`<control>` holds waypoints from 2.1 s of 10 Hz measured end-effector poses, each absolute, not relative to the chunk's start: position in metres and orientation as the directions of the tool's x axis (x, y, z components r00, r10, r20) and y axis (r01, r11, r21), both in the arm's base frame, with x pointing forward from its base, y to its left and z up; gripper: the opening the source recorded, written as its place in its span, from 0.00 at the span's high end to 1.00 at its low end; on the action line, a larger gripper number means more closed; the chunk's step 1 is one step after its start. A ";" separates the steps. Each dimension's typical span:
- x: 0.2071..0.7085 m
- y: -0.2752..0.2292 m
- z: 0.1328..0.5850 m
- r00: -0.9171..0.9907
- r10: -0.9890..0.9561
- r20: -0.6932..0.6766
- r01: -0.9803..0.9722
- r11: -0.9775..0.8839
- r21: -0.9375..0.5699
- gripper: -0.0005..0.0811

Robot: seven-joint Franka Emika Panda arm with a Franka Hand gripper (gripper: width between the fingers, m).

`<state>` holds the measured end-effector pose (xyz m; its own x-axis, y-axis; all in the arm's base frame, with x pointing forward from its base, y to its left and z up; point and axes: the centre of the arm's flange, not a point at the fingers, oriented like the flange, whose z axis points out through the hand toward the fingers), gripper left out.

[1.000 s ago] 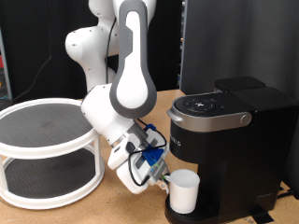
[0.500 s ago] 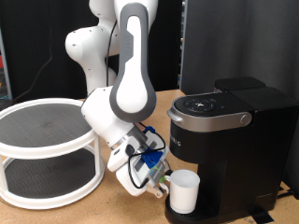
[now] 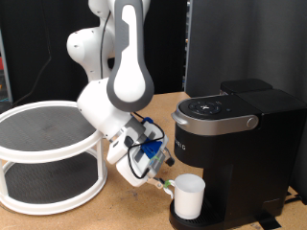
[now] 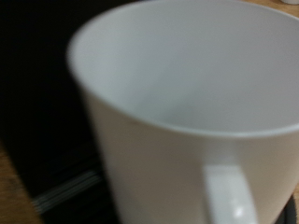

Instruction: Make a cup of coffee with the keurig machine

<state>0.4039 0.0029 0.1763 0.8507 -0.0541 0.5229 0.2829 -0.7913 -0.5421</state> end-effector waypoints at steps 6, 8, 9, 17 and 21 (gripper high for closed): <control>0.362 -0.013 0.216 0.854 -0.066 0.515 0.302 -0.745 -0.595 0.01; 0.361 -0.012 0.214 0.855 -0.063 0.515 0.306 -0.740 -0.598 0.01; 0.361 -0.014 0.215 0.848 -0.061 0.526 0.324 -0.725 -0.607 0.01; 0.352 -0.057 0.288 0.800 -0.142 0.582 0.382 -0.628 -0.678 0.01; 0.357 -0.048 0.308 0.803 -0.150 0.577 0.425 -0.535 -0.730 0.01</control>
